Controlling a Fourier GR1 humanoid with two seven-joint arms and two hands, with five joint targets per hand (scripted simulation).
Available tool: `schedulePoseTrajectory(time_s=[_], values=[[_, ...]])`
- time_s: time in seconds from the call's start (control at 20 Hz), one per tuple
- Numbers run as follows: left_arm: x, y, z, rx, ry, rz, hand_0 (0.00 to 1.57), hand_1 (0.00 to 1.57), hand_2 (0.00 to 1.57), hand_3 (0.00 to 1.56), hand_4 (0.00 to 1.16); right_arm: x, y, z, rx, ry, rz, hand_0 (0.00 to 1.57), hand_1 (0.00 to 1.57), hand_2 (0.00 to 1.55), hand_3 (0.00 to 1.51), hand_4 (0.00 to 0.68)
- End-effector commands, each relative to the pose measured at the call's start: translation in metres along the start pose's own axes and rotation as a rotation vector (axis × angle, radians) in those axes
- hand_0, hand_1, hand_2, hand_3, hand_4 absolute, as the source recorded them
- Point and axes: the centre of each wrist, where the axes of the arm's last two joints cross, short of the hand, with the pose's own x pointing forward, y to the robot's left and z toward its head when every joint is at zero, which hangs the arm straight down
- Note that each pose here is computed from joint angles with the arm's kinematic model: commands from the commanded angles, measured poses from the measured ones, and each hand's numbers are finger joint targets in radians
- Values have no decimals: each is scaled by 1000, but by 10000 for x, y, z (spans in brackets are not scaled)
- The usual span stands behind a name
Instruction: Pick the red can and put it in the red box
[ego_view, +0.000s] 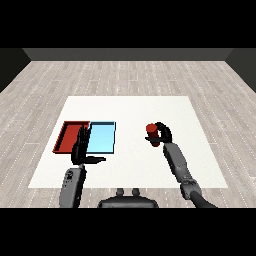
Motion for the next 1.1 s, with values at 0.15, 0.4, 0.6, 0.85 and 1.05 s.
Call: schedulePoseTrajectory(time_s=[0.15,0.4,0.6,0.85,1.05], values=[[-27,-44,42,-51,11,-13,0,0,0,0,0,371,-67,34,14,-115,-8,1445,1445,1432,1377,630],[124,-417,-192,-85,66,8,0,0,0,0,0,562,-101,277,0,-185,-20,1454,1454,1433,1386,655],[20,-395,-60,-83,70,18,0,0,0,0,0,806,110,252,-1,-190,-47,1451,1451,1427,1380,653],[-17,-499,-65,-99,127,29,0,0,0,0,0,897,1056,373,24,-190,-61,1451,1451,1427,1380,653],[-30,-889,-238,-145,126,73,0,0,0,0,0,752,1354,493,0,-174,-71,1451,1451,1425,1380,650]])
